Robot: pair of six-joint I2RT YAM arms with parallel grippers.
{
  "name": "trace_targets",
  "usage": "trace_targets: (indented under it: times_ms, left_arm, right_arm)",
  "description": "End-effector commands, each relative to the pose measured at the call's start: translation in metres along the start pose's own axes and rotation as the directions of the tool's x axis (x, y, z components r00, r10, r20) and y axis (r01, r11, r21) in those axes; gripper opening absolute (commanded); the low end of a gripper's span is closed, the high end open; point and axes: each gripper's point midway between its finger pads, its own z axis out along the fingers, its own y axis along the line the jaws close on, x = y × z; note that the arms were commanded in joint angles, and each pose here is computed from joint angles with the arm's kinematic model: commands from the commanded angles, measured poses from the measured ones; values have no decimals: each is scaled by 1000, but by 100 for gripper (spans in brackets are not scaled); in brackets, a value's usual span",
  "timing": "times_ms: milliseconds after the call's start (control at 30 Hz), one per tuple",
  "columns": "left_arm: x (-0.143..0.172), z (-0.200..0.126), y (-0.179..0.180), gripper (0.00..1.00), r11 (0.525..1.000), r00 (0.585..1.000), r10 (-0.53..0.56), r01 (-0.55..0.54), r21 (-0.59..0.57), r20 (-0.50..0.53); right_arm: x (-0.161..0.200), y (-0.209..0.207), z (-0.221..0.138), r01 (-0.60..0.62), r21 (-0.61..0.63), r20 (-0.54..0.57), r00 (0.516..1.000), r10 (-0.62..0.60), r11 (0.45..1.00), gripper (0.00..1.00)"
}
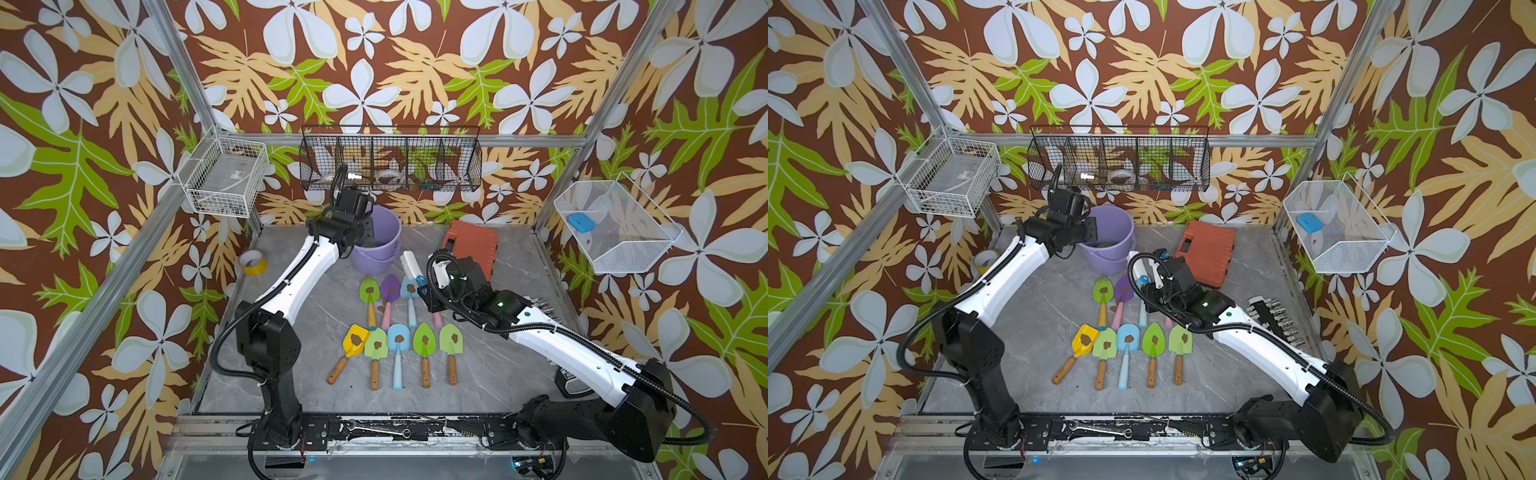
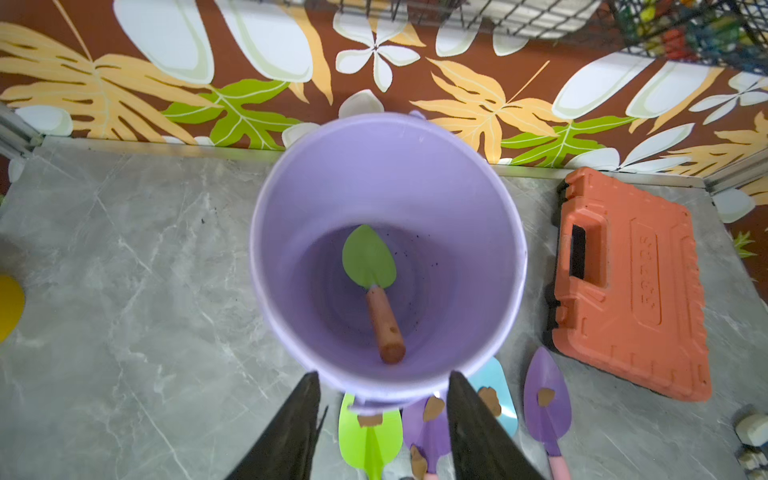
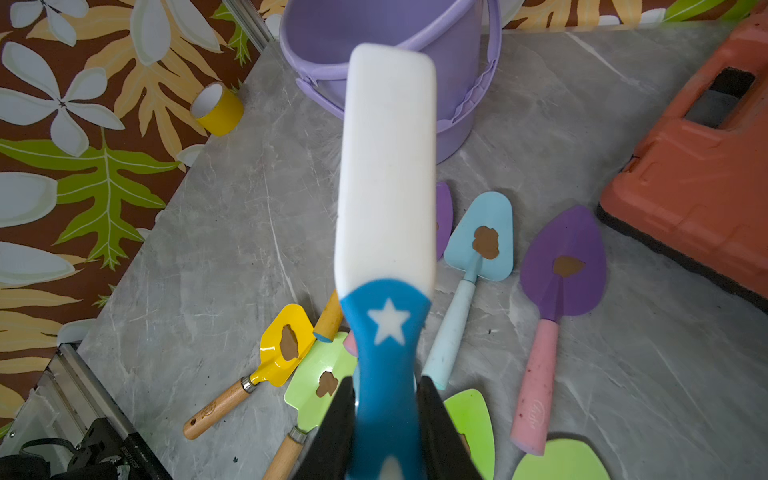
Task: Brush the soil off the hand trowel and place it into the bucket
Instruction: Place the hand trowel in the bucket, then adjust the brush.
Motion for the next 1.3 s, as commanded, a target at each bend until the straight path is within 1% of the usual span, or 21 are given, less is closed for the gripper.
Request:
trace_targets:
  times_ms: [0, 67, 100, 133, 200, 267, 333, 467, 567, 633, 733, 767, 833, 900, 933, 1033, 1067, 1133, 1200, 1233, 1267]
  left_arm:
    - [26, -25, -6, 51, 993, 999, -44, 44, 106, -2]
    - [62, -44, -12, 51, 977, 999, -24, 32, 212, -38]
    - [80, -53, -13, 53, 968, 999, -21, 33, 249, -48]
    - [95, -61, -11, 53, 964, 998, -22, 38, 264, -61]
    - [128, -70, 2, 53, 969, 994, -15, 42, 243, -112]
    - [162, -77, 16, 53, 982, 987, 10, 20, 188, -161]
    - [190, -81, 24, 54, 989, 980, 34, -5, 151, -195]
    - [226, -90, 33, 55, 985, 968, 3, 40, 166, -249]
    - [246, -95, 40, 55, 984, 963, -22, 69, 165, -269]
    - [249, -102, 34, 57, 985, 966, -4, 48, 164, -260]
    - [267, -100, 35, 55, 991, 943, 7, 37, 125, -333]
    - [271, -99, 35, 55, 993, 942, 13, 26, 112, -334]
    - [270, -102, 24, 55, 988, 943, 15, 37, 150, -331]
    - [260, -104, 13, 56, 975, 956, -29, 92, 203, -292]
    - [253, -107, 5, 57, 961, 963, -59, 126, 248, -262]
    - [230, -120, -22, 66, 883, 964, -164, 238, 405, -208]
    - [224, -125, -29, 70, 855, 958, -196, 271, 442, -208]
    - [217, -130, -38, 79, 824, 950, -225, 303, 479, -215]
    - [212, -133, -50, 88, 779, 942, -246, 333, 531, -229]
    - [209, -133, -55, 91, 759, 935, -263, 352, 548, -236]
    - [208, -133, -61, 92, 736, 929, -272, 368, 568, -249]
  right_arm:
    - [5, 15, 0, -30, -86, 8, 999, 31, 996, 0]
    - [12, 29, -3, -45, -174, -4, 999, 45, 984, 0]
    - [19, 37, -4, -45, -218, -19, 999, 42, 975, 0]
    - [24, 39, -4, -53, -226, -33, 998, 46, 973, 0]
    - [38, 40, -3, -40, -191, -74, 997, 27, 981, 0]
    - [55, 38, 0, 7, -107, -122, 992, -20, 994, 0]
    - [68, 43, 1, 42, -83, -159, 986, -55, 996, 0]
    - [84, 58, 3, 7, -125, -191, 981, -31, 992, 0]
    - [92, 62, 3, 7, -124, -212, 977, -33, 992, 0]
    - [97, 62, 2, 0, -116, -226, 974, -26, 993, 0]
    - [105, 67, 0, -1, -114, -237, 971, -26, 993, 0]
    - [108, 69, -1, 4, -114, -241, 970, -31, 993, 0]
    - [113, 75, -3, 10, -130, -246, 968, -42, 991, 0]
    - [116, 75, -4, 7, -128, -244, 969, -38, 992, 0]
    - [117, 75, -4, 6, -127, -244, 969, -37, 992, 0]
    - [117, 70, -3, 10, -95, -242, 970, -33, 995, 0]
    - [116, 69, -3, 13, -87, -241, 970, -33, 996, 0]
    - [114, 72, -3, 21, -92, -233, 972, -42, 996, 0]
    - [112, 77, -1, 31, -103, -227, 972, -54, 994, 0]
    - [111, 80, 0, 39, -108, -228, 972, -63, 993, 0]
    - [110, 85, 0, 47, -113, -224, 972, -72, 992, 0]
